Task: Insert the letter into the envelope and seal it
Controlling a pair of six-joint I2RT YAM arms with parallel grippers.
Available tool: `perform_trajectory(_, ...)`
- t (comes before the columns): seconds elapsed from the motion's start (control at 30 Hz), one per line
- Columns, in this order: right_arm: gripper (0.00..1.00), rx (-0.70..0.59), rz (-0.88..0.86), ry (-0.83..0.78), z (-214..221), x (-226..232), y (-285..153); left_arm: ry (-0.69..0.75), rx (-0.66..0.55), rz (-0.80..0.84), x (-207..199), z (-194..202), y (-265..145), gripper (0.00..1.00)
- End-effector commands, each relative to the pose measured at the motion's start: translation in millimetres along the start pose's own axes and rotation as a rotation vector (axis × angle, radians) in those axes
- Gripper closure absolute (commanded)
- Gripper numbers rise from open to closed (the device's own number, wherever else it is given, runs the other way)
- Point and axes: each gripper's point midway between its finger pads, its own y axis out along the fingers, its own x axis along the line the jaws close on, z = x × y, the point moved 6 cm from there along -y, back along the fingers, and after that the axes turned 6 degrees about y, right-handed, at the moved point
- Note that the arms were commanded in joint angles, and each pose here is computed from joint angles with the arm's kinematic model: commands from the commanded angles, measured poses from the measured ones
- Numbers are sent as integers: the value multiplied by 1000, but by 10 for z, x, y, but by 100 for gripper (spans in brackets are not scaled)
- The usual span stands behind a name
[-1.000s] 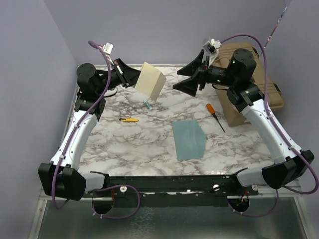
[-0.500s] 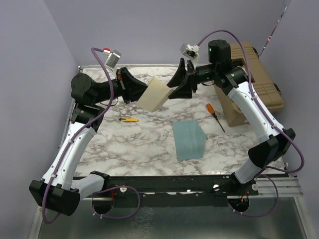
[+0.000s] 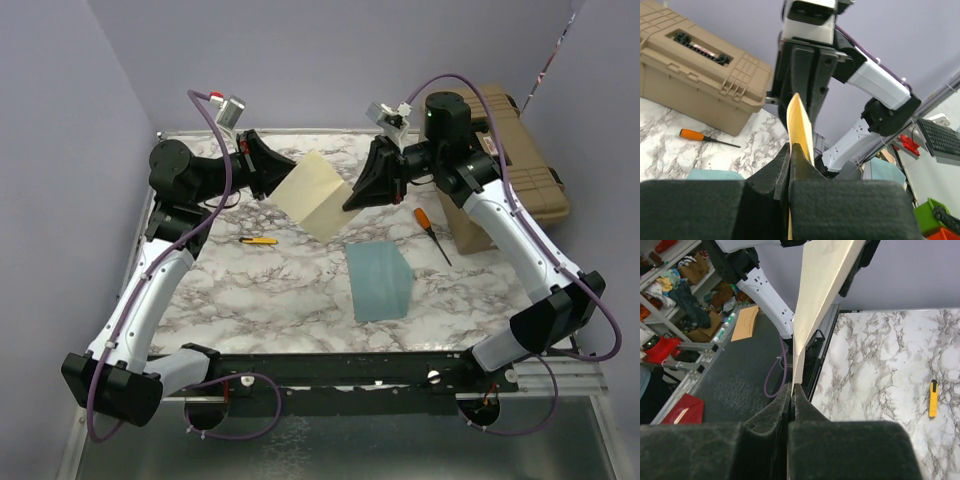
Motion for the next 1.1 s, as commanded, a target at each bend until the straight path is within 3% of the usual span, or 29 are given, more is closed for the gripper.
perform_trajectory(0.0,100,-22,34,3,-95,88,-5,-22,-31,-127,161,-112,53,100)
perform_trajectory(0.07,100,-36,94,8,-100,43,-9,-23,-34,-177,228,-95,41,89)
perform_trajectory(0.2,100,-81,236,19,-123,-49,-53,16,-40,-347,403,-33,-82,44)
perform_trajectory(0.27,100,-120,332,36,-123,-121,-102,16,-43,-527,543,-41,-222,28)
perform_trajectory(0.33,100,-170,445,73,-129,-212,-198,5,-56,-753,675,-145,-381,17)
perform_trajectory(0.47,100,-252,607,140,-135,-363,-369,31,-68,-1021,816,-272,-608,11)
perform_trajectory(0.6,100,-262,633,195,-88,-442,-384,38,-70,-1039,826,-243,-640,9)
perform_trajectory(0.7,100,-240,611,249,-12,-482,-359,55,-61,-902,739,-249,-514,9)
perform_trajectory(0.87,100,-193,454,258,57,-363,-273,89,-82,-470,358,-190,-182,12)
perform_trajectory(1.07,100,-146,297,256,112,-196,-207,187,-74,-316,160,-67,-27,8)
